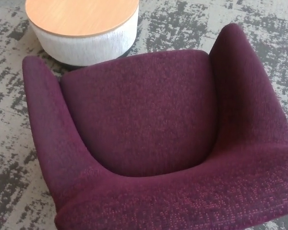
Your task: The robot walks towards a chair and uses its right hand to push it from the side in an anticlockwise direction to rotate it
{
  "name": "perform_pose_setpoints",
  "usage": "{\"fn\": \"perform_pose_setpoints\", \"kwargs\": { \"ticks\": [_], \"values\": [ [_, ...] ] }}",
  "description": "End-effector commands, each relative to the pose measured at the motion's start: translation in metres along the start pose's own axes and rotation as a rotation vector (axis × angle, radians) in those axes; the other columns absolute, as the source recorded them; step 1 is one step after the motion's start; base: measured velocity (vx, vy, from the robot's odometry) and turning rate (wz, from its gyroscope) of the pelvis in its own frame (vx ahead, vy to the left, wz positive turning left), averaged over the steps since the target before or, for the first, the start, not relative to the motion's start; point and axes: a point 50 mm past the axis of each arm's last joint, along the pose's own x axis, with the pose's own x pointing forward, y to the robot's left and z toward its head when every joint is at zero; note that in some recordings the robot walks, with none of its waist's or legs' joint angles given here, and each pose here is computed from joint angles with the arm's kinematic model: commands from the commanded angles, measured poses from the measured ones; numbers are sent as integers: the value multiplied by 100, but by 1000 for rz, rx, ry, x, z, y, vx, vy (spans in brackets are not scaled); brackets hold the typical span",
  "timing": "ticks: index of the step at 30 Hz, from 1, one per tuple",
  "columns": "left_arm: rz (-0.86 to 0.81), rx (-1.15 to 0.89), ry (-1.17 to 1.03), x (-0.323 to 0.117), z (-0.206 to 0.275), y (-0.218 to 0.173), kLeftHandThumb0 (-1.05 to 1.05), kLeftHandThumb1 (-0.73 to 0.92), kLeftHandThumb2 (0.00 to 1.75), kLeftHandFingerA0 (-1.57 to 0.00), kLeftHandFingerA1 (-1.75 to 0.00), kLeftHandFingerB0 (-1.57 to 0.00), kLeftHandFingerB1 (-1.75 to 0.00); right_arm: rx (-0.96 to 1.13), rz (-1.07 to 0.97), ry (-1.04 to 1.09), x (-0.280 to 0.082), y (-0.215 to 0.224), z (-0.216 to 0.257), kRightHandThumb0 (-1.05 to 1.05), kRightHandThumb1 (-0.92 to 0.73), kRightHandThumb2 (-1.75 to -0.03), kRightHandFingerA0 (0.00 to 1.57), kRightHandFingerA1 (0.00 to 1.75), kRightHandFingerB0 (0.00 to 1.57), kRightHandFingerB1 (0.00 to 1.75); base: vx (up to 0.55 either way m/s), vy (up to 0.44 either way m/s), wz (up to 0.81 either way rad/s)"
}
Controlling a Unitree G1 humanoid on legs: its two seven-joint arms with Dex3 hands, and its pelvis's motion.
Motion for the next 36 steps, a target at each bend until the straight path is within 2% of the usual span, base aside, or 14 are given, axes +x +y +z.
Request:
{"fn": "perform_pose_setpoints", "kwargs": {
  "ticks": [1,6,7,9,10,16,19,20,21,22,23,25,26,36],
  "values": [
    [3,-40,-242,4,55,2,-64,71,62,-42,-50,-30,-33,-10,-13,21,-1,-3,-3,-54,-67,-63,19,46,11,22,0,0,0],
    [-18,-70,-233,5,58,1,-65,70,61,-34,-53,-28,-35,-2,-37,43,-1,-9,-4,-59,-68,-60,19,47,12,26,0,0,0],
    [-13,-55,-227,6,60,1,-69,71,61,-40,-54,-28,-34,24,-58,9,-1,-14,-1,-35,-48,-102,2,52,0,49,0,0,0],
    [-13,-75,-221,6,60,0,-68,69,60,-39,-55,-29,-34,-1,-71,-30,1,-17,5,-35,-49,-103,2,52,0,50,0,0,0],
    [-22,-87,-221,6,61,0,-68,69,61,-35,-55,-29,-34,-26,-91,-70,3,-20,12,-66,-51,-85,6,49,4,34,0,0,0],
    [-18,-78,-232,7,66,-2,-68,71,61,-39,-57,-29,-34,-123,-194,-299,20,-30,71,-74,-56,-93,1,25,0,15,0,0,0],
    [-14,-75,-238,6,67,-2,-68,69,61,-41,-54,-31,-33,-39,-220,-540,21,-25,126,-76,-54,-95,0,27,0,21,-6,-1,3],
    [-10,-63,-240,7,69,-2,-68,70,62,-41,-54,-31,-33,-57,-226,-613,18,-20,148,-84,-57,-97,3,55,0,13,-9,-9,7],
    [-15,-78,-238,7,69,-2,-68,68,60,-39,-54,-31,-32,-71,-222,-651,16,-18,158,-79,-74,-63,0,45,0,30,0,0,0],
    [-22,-99,-237,7,69,-2,-68,68,60,-39,-54,-31,-32,-86,-217,-688,13,-15,168,-79,-74,-63,0,45,0,30,0,0,0],
    [-15,-87,-247,7,69,0,-70,68,61,-43,-54,-33,-33,-136,-91,-915,-5,18,220,-79,-57,-92,7,57,5,33,0,0,0],
    [-13,-85,-249,7,70,0,-70,68,61,-43,-54,-33,-33,-140,-79,-936,-8,22,225,-79,-57,-92,7,57,5,33,0,0,0],
    [-21,-88,-261,6,72,0,-65,71,61,-39,-55,-30,-34,-180,-13,-974,-14,37,236,-78,-56,-101,0,31,1,21,0,0,0],
    [-52,39,-316,5,81,-5,-67,78,63,-40,-53,-25,-33,-365,592,-1163,-77,171,257,-93,-60,-101,1,20,10,9,0,0,0]
  ]
}}
